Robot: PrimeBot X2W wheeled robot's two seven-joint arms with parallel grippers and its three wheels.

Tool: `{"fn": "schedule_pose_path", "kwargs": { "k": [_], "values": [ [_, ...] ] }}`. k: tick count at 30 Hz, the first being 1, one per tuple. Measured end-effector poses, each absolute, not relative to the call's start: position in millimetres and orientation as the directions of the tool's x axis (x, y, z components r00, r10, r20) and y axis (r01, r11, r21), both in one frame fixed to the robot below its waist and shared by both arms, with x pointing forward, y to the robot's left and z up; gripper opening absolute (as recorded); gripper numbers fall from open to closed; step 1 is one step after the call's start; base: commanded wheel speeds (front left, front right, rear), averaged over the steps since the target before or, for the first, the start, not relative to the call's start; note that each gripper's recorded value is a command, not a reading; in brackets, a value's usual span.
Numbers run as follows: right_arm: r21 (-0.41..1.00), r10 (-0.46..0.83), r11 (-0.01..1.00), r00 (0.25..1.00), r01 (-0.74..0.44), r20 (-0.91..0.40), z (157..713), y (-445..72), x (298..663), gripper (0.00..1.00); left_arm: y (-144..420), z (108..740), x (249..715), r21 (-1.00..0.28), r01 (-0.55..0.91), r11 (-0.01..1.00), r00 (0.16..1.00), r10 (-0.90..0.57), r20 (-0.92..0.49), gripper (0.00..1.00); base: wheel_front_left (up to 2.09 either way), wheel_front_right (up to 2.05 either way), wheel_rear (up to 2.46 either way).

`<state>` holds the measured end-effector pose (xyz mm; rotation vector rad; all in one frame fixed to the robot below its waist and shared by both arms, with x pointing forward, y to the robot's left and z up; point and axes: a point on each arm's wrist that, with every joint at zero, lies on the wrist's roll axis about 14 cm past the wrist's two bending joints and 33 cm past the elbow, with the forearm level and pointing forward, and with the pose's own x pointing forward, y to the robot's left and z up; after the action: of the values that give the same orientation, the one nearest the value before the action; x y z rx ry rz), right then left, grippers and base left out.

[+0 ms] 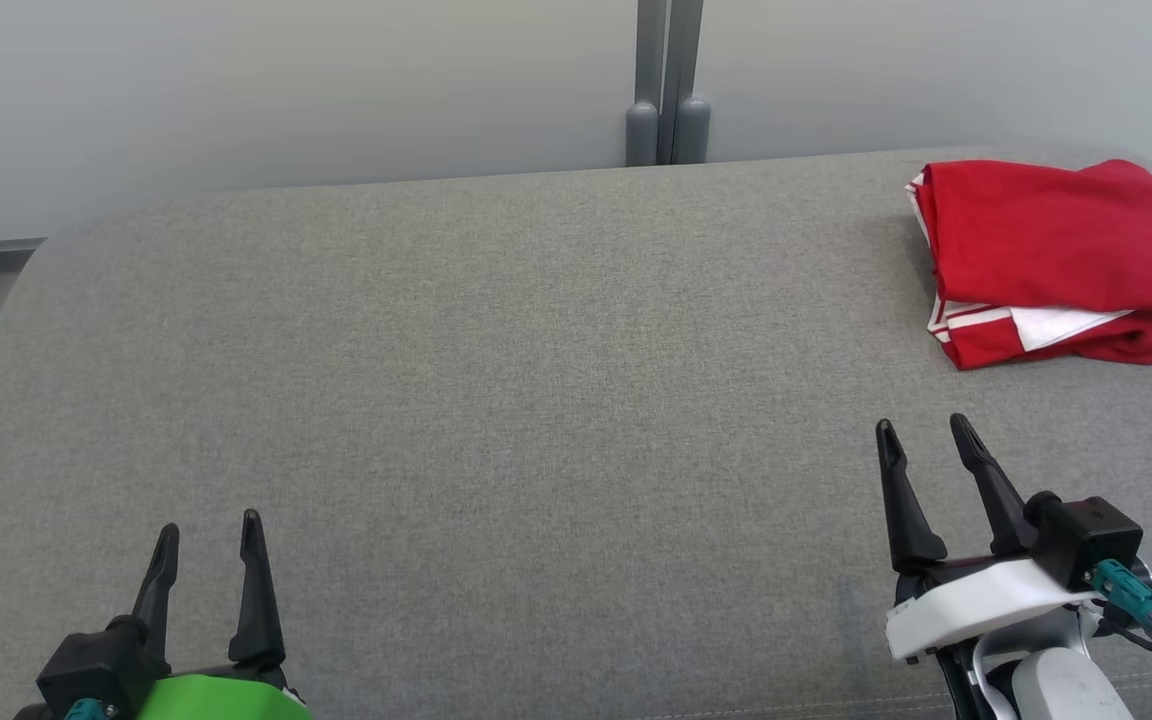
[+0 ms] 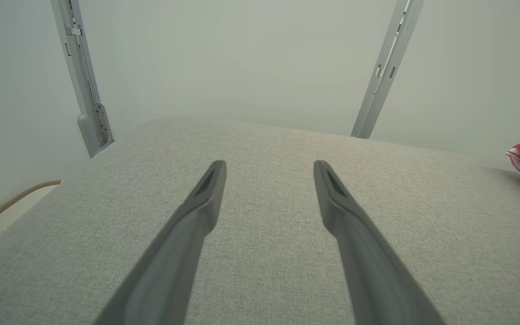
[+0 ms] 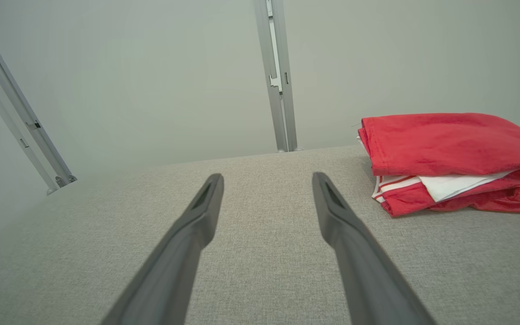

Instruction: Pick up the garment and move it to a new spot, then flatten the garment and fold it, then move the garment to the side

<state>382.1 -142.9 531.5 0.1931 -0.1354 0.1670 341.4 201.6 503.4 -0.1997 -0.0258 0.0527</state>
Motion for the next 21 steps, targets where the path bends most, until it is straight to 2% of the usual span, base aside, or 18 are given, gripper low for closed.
{"fn": "schedule_pose_path", "kwargs": {
  "k": [12, 13, 21],
  "values": [
    [0.183, 0.161, 0.965, 0.976, -0.187, 0.149, 531.0, -139.6, 383.5, 1.0, 203.1, 501.4, 341.2, -0.205, -0.057, 0.977, 0.998, 0.06, 0.009, 1.0, 0.0, 0.0, 0.0],
    [0.185, 0.161, 0.965, 0.977, -0.186, 0.143, 529.1, -139.5, 383.1, 0.0, 203.0, 499.4, 340.9, -0.205, -0.058, 0.977, 0.998, 0.06, 0.001, 0.0, 0.0, 0.0, 0.0],
    [0.238, 0.147, 0.959, 0.987, -0.157, 0.06, 503.5, -142.0, 375.2, 0.0, 197.4, 481.3, 337.0, -0.251, -0.075, 0.965, 0.996, 0.062, -0.061, 0.0, 0.0, 0.0, 0.0]
  ]
}}
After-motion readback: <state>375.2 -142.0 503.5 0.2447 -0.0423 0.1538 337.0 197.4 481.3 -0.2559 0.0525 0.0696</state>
